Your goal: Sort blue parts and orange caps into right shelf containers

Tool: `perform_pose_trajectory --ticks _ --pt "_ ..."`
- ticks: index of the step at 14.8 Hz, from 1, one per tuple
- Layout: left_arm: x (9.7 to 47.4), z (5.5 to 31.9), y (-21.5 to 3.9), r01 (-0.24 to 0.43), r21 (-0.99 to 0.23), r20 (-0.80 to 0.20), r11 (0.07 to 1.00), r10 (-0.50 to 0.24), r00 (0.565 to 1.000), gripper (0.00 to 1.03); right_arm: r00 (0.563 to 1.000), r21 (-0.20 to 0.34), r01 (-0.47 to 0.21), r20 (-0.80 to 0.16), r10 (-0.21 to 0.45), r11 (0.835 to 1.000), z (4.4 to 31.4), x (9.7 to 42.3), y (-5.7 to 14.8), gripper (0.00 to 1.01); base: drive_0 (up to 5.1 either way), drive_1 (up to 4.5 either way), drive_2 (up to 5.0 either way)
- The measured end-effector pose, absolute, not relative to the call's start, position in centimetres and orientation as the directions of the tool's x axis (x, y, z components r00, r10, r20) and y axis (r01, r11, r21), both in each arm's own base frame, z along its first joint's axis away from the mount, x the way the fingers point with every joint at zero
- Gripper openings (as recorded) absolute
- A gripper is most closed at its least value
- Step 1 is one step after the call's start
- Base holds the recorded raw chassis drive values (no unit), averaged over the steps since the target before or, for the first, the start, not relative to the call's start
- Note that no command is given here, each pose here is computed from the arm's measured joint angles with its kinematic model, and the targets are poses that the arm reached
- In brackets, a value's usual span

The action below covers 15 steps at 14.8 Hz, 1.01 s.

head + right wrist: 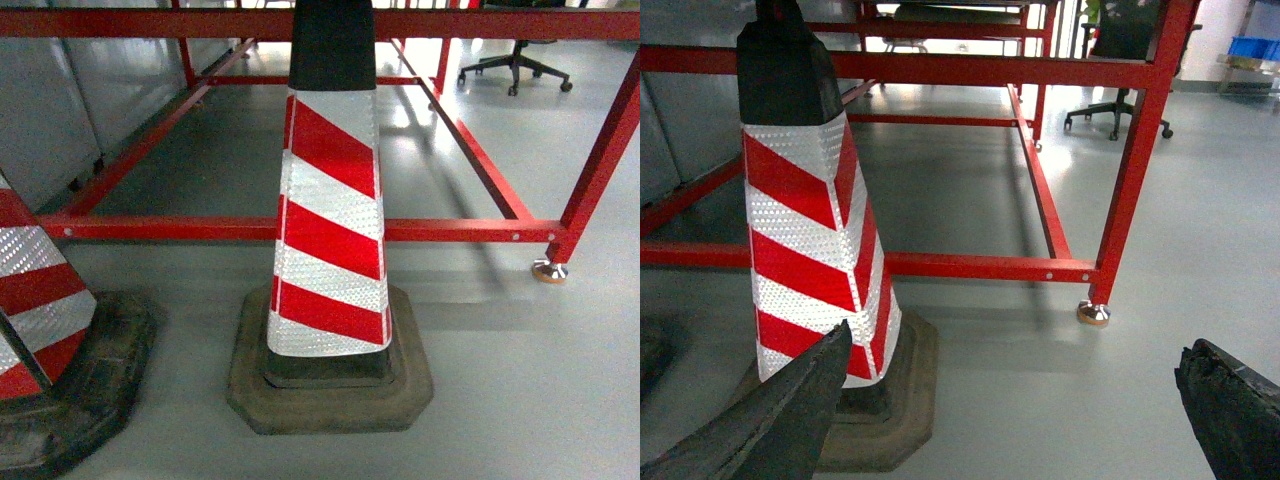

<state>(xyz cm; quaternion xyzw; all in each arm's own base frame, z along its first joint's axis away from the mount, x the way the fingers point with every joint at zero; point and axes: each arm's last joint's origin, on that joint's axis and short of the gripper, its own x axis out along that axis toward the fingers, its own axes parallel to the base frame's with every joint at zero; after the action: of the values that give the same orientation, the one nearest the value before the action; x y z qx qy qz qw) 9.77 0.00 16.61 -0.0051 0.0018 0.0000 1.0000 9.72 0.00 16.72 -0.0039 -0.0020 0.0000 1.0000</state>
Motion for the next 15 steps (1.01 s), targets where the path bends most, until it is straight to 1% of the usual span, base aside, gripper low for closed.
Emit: perform_pose_trajectory --ticks 15 --pt "9.77 16.58 0.0 0.0 -0.01 -0.007 1.0 0.0 1.0 0.98 1.0 -0.008 0.0 0.001 0.0 1.0 16.69 9.72 0.0 0.98 0.0 0.0 0.0"
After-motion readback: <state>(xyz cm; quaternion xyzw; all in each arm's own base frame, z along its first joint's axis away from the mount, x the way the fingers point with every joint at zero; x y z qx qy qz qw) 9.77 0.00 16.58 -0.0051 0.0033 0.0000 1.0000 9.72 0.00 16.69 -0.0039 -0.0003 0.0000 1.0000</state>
